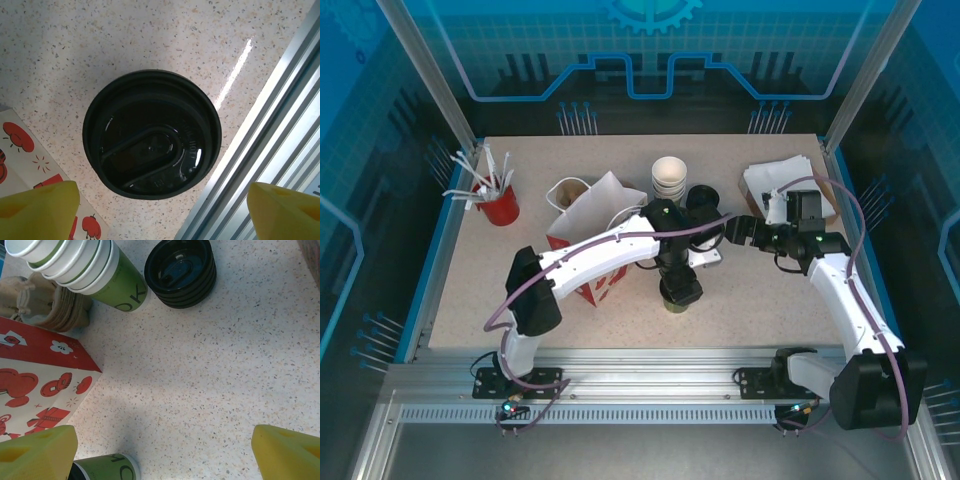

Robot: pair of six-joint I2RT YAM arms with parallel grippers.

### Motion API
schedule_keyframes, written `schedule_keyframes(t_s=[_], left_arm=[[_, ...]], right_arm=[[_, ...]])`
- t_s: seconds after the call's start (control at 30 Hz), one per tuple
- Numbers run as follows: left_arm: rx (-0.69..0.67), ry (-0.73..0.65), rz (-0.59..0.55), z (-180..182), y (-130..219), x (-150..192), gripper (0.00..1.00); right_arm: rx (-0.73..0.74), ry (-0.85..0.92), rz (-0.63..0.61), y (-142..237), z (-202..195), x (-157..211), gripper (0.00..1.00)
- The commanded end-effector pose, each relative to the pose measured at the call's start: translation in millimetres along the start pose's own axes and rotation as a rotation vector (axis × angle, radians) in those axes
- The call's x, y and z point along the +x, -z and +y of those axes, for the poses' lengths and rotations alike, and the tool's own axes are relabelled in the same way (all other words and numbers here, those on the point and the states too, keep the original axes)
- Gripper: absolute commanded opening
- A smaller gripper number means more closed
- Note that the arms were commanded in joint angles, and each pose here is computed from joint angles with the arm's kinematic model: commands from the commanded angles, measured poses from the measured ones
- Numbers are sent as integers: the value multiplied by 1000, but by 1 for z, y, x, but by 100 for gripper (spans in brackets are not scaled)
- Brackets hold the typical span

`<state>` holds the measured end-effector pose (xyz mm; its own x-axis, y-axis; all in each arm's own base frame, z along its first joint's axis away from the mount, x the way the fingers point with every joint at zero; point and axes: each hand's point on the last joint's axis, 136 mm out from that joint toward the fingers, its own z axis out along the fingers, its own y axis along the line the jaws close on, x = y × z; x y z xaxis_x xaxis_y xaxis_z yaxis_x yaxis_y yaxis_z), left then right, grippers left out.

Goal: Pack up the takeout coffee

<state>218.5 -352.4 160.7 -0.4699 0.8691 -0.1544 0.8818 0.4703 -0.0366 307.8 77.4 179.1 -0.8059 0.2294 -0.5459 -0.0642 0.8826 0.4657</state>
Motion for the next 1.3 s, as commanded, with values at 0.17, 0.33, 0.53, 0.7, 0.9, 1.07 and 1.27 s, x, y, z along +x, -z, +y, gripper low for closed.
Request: schedule_keyframes(t_s=[0.17,0.33,0.53,0.7,0.9,1.07,1.27], left_arm=[[14,-25,67,3,-11,3,91],[-2,-28,90,7,-16,2,91],[-3,-28,99,7,-20,1,91],[-7,-29,116,8,-23,1,90],[-5,-26,125,8,-24,2,87],[-14,-24,147,10,-28,3,85],[-19,-25,169,11,-31,4,81]], right_arm=[[14,6,8,1,-5,5,92],[17,15,13,1,-6,5,92],[11,15,15,0,-6,6,92],[4,16,22,-1,-5,7,92],[4,16,21,-1,-5,7,92],[1,18,19,-1,-4,6,92],[-2,18,20,-1,-4,6,92]])
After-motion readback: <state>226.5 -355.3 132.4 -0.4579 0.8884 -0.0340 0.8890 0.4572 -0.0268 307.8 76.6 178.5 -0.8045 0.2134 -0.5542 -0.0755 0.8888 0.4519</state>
